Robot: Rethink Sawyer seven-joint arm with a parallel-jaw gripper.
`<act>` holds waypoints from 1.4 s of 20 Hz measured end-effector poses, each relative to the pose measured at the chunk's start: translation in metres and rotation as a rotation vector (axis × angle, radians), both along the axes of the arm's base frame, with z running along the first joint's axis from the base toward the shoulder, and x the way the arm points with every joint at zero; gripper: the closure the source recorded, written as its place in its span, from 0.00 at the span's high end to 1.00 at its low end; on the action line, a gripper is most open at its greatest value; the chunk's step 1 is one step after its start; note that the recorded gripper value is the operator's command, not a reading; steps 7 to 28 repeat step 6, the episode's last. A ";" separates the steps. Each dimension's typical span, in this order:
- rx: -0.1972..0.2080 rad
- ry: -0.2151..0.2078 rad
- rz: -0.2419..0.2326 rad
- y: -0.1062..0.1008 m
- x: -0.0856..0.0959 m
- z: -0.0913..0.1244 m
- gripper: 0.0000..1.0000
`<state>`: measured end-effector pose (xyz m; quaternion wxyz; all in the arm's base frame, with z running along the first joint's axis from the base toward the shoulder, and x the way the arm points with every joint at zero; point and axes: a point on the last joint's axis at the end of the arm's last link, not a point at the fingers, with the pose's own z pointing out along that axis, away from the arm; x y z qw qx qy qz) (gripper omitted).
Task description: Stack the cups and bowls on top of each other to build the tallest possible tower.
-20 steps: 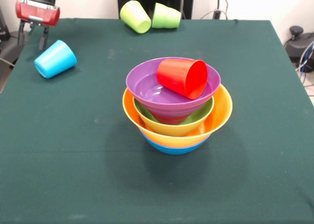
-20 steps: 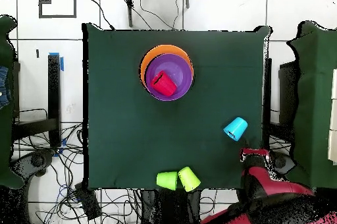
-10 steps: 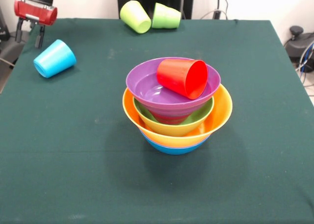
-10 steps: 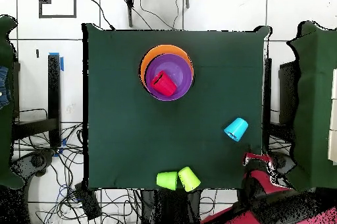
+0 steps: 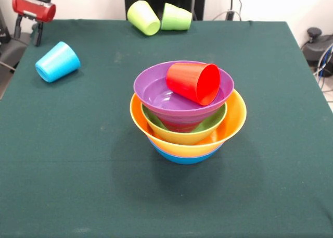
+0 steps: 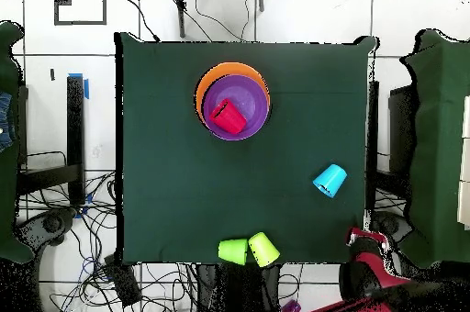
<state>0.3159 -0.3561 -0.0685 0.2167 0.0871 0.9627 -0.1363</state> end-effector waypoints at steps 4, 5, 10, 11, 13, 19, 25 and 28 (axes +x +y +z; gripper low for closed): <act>0.006 0.002 -0.039 -0.007 -0.012 -0.001 1.00; 0.008 0.002 -0.051 -0.006 -0.012 -0.001 1.00; 0.009 0.002 -0.059 -0.006 -0.012 0.000 1.00; 0.009 0.002 -0.059 -0.006 -0.012 0.000 1.00; 0.009 0.002 -0.059 -0.006 -0.012 0.000 1.00; 0.009 0.002 -0.059 -0.006 -0.012 0.000 1.00; 0.009 0.002 -0.059 -0.006 -0.012 0.000 1.00; 0.009 0.002 -0.059 -0.006 -0.012 0.000 1.00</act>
